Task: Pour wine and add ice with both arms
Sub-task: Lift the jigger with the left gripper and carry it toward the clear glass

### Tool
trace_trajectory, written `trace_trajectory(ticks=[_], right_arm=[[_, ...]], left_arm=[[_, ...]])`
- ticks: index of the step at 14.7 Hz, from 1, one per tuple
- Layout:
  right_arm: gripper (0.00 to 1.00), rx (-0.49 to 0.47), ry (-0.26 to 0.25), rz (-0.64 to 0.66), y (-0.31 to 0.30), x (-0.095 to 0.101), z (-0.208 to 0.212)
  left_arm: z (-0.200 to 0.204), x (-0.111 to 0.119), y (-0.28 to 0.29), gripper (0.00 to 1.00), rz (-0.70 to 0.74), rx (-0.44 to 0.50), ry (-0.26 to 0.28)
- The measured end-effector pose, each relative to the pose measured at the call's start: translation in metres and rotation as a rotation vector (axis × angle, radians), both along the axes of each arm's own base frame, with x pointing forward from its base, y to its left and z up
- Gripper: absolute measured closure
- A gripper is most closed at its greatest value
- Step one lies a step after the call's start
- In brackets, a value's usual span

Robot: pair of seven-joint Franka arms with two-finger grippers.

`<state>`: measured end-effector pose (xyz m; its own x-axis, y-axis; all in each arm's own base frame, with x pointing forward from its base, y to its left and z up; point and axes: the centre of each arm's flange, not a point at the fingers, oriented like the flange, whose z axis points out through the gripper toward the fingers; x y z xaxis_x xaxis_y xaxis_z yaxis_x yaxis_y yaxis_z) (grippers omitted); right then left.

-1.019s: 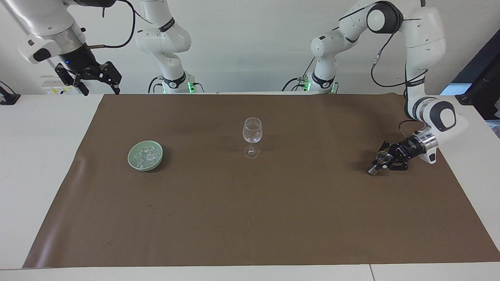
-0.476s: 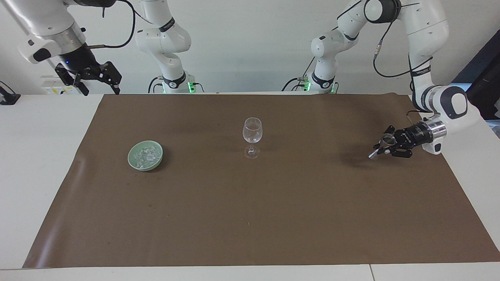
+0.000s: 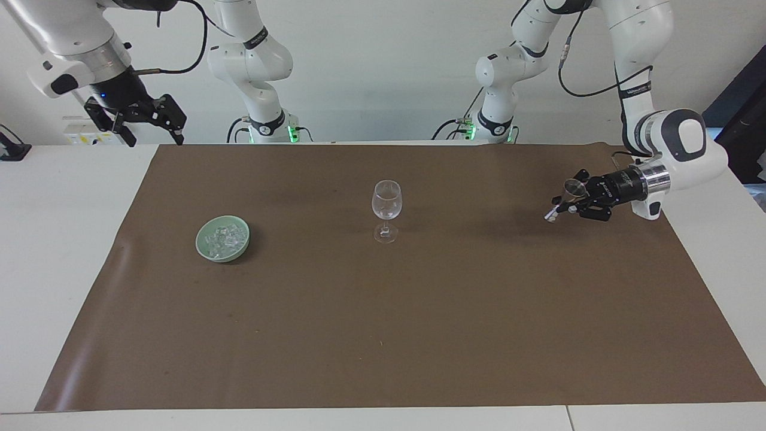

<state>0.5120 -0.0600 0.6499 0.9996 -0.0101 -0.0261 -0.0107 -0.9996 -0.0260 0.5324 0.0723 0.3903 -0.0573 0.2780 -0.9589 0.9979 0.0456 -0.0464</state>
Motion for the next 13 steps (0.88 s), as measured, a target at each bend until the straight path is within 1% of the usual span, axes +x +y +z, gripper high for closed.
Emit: trace_trajectory(ticks=[5, 7, 9, 13], right_arm=[[0.0, 0.0, 0.0, 0.0, 0.0, 0.0, 0.0], [0.0, 0.0, 0.0, 0.0, 0.0, 0.0, 0.0], [0.0, 0.0, 0.0, 0.0, 0.0, 0.0, 0.0], [0.0, 0.0, 0.0, 0.0, 0.0, 0.0, 0.0]], left_arm=[[0.031, -0.003, -0.068, 0.78, -0.092, 0.022, 0.019], [0.04, -0.002, -0.1, 0.78, -0.108, 0.053, 0.031], [0.046, -0.001, -0.134, 0.78, -0.124, 0.088, 0.027], [0.056, -0.004, -0.201, 0.78, -0.118, 0.159, 0.065]])
